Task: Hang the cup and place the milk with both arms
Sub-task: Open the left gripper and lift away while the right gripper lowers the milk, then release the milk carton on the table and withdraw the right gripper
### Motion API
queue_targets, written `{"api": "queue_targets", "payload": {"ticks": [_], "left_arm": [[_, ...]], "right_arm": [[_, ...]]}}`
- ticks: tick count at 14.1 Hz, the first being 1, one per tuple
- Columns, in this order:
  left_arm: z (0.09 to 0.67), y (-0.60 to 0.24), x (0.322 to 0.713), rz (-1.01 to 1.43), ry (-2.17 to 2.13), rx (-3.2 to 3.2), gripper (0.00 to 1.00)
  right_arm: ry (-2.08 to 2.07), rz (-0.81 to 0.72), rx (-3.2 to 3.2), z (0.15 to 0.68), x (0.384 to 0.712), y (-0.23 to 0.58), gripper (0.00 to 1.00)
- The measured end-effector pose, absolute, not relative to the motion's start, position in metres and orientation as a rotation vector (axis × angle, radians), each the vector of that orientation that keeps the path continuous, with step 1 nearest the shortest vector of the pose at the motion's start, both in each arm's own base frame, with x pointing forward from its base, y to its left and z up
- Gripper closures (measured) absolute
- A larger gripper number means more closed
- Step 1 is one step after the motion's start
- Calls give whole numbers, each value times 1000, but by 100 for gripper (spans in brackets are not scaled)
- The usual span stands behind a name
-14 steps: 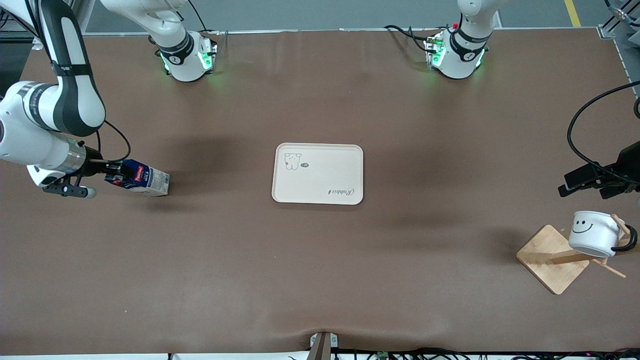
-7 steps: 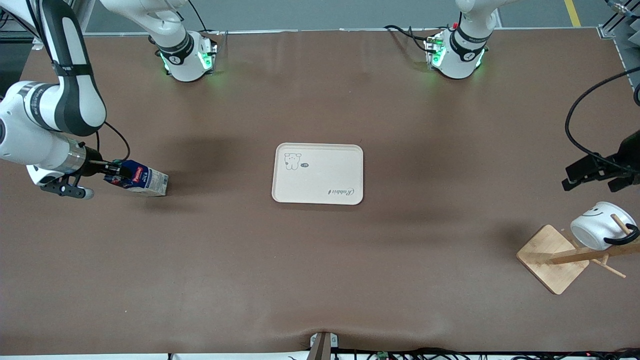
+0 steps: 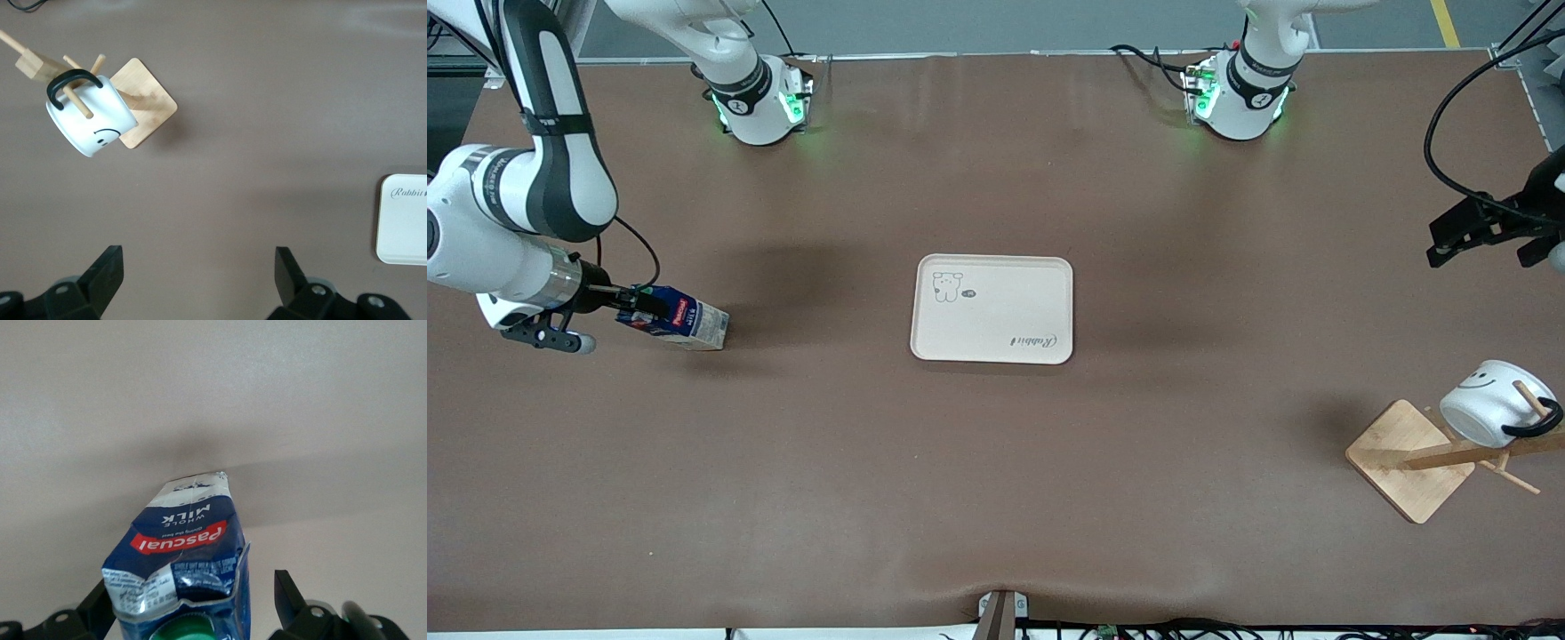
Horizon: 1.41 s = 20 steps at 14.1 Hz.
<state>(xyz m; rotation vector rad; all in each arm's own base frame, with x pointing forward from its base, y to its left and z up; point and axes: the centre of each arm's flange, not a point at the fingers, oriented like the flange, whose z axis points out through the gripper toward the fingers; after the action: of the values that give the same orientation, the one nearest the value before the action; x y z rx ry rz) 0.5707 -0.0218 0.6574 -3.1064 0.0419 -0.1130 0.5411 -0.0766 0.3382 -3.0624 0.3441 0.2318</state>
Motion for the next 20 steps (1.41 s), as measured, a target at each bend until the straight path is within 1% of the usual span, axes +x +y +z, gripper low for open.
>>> {"api": "queue_targets", "payload": {"ticks": [4,8,12,18,20], "left_arm": [[661,-27,535,-94,54,-3120,0],[662,-24,508,-85,48,-3124,0],[663,-33,502,-86,71,-3124,0],[656,-49,501,-66,32,-3123,0],[657,-57,500,-67,20,-3121,0]], "right_arm": [[339,209,-3065,344,544,-75,0],[326,72,-3075,382,567,-75,0],[296,-56,-3080,420,588,-68,0],[287,-122,-3082,442,600,-67,0],[276,-93,-3080,465,603,-65,0]]}}
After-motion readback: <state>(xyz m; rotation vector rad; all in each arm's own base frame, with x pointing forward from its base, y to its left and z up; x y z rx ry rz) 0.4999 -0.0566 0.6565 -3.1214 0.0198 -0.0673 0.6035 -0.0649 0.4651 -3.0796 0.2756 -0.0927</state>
